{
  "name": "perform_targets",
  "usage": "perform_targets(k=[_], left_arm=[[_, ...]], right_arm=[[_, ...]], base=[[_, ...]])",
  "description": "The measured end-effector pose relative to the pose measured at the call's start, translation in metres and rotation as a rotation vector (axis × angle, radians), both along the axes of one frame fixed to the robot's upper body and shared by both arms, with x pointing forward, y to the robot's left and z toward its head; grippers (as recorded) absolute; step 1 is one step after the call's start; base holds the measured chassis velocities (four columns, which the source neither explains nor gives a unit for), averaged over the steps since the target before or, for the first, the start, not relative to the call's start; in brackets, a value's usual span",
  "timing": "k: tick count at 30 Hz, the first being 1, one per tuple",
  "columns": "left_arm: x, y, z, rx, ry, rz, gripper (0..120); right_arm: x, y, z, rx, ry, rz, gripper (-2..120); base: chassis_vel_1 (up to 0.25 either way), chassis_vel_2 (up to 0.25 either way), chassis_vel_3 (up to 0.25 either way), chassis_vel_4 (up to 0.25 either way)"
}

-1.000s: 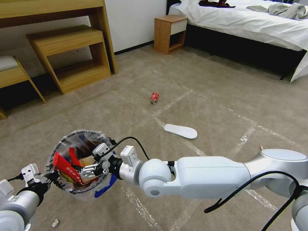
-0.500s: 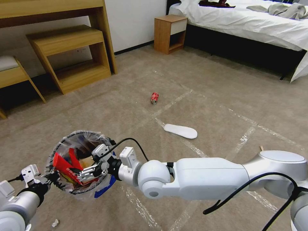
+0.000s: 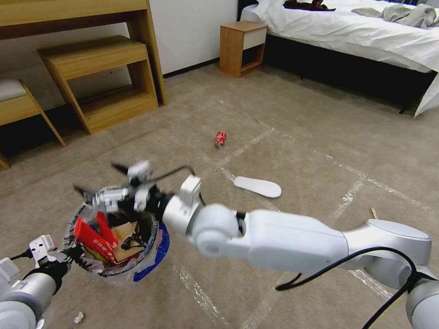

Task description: Pick up the trash bin and place the garbage on the floor into it.

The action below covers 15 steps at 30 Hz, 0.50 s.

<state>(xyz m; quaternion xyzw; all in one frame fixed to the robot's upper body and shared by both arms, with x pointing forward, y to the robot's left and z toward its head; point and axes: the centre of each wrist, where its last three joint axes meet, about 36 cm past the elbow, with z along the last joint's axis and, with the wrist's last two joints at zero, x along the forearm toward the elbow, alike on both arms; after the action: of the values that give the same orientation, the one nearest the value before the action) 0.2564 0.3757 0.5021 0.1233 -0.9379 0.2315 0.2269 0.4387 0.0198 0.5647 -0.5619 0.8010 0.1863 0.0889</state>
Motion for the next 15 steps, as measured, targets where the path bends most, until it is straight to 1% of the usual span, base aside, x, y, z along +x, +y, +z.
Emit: perform_targets(k=[3,8,11,12,13,15], left_arm=[[0.0,0.001,0.0,0.0,0.0,0.004,0],[0.0,0.002,0.0,0.0,-0.002,0.009,0],[-0.001,0.003,-0.001,0.01,-0.01,0.019,0],[-0.001,0.003,-0.001,0.01,-0.01,0.019,0],[-0.001,0.005,-0.001,0.02,-0.018,0.025,0],[-0.001,0.005,-0.001,0.027,-0.026,0.029,0]], right_arm=[[0.007,-0.004,0.016,0.07,-0.018,-0.017,100],[0.014,-0.01,0.025,0.116,-0.042,-0.037,100],[0.031,-0.035,0.043,0.184,-0.078,-0.106,100],[0.031,-0.035,0.043,0.184,-0.078,-0.106,100],[0.043,-0.057,0.05,0.217,-0.093,-0.164,100],[0.057,-0.094,0.057,0.245,-0.111,-0.26,100]], base=[[0.0,0.0,0.0,0.0],[0.0,0.0,0.0,0.0],[0.0,0.0,0.0,0.0],[0.0,0.0,0.0,0.0],[0.0,0.0,0.0,0.0],[0.0,0.0,0.0,0.0]])
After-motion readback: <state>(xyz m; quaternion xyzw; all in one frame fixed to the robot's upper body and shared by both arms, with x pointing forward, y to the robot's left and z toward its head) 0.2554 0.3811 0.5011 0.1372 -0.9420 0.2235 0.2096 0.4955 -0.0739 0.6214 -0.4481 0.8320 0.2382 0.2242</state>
